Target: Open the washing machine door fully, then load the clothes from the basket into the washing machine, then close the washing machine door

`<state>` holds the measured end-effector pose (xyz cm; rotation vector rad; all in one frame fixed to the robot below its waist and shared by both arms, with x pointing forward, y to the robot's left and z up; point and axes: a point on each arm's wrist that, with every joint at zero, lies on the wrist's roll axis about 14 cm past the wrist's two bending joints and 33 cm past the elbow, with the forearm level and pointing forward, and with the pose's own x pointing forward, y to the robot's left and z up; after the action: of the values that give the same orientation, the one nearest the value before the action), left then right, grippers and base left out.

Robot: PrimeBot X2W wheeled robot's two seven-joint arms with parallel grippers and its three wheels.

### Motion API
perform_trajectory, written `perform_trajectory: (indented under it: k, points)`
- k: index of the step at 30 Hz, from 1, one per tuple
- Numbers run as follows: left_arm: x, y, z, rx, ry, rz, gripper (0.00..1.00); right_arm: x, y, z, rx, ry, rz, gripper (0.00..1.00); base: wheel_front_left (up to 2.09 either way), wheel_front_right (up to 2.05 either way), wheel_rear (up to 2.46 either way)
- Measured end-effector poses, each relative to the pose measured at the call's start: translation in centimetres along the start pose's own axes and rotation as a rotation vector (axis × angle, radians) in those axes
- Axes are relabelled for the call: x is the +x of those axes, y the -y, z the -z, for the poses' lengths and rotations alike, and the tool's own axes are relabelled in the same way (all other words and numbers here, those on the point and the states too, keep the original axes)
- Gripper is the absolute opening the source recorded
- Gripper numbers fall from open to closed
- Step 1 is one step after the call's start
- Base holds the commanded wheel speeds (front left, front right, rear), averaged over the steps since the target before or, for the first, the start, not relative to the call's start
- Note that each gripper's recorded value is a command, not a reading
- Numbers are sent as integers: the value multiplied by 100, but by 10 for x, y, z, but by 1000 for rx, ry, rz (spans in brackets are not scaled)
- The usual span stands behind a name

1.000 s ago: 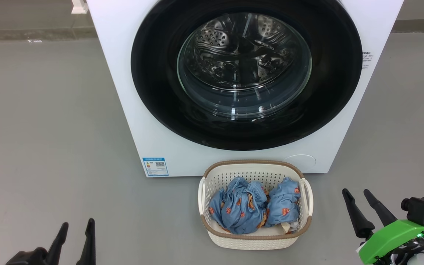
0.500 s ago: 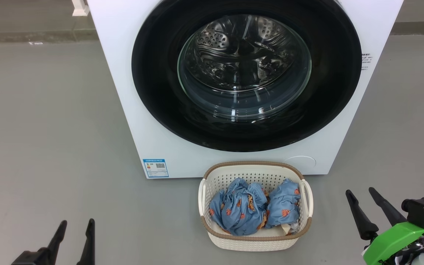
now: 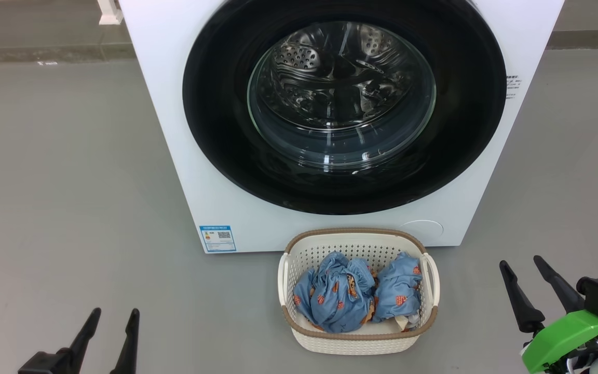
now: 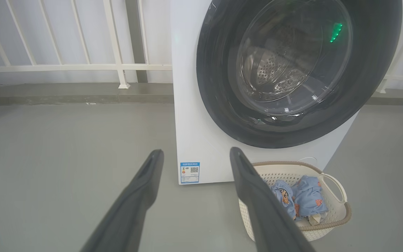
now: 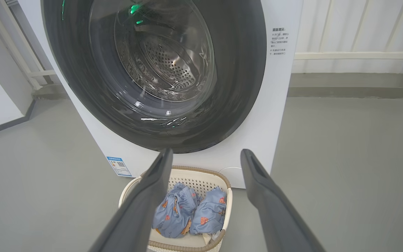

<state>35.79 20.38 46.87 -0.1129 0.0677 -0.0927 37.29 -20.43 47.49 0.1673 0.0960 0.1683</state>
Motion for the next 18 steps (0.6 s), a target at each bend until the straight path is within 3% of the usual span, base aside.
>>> perform_trajectory:
  k: [18]
  points:
    - [3, -8, -3, -53, 11, -36, 100, -2, 6, -2, -1, 21, 39, 100, 0, 0, 0]
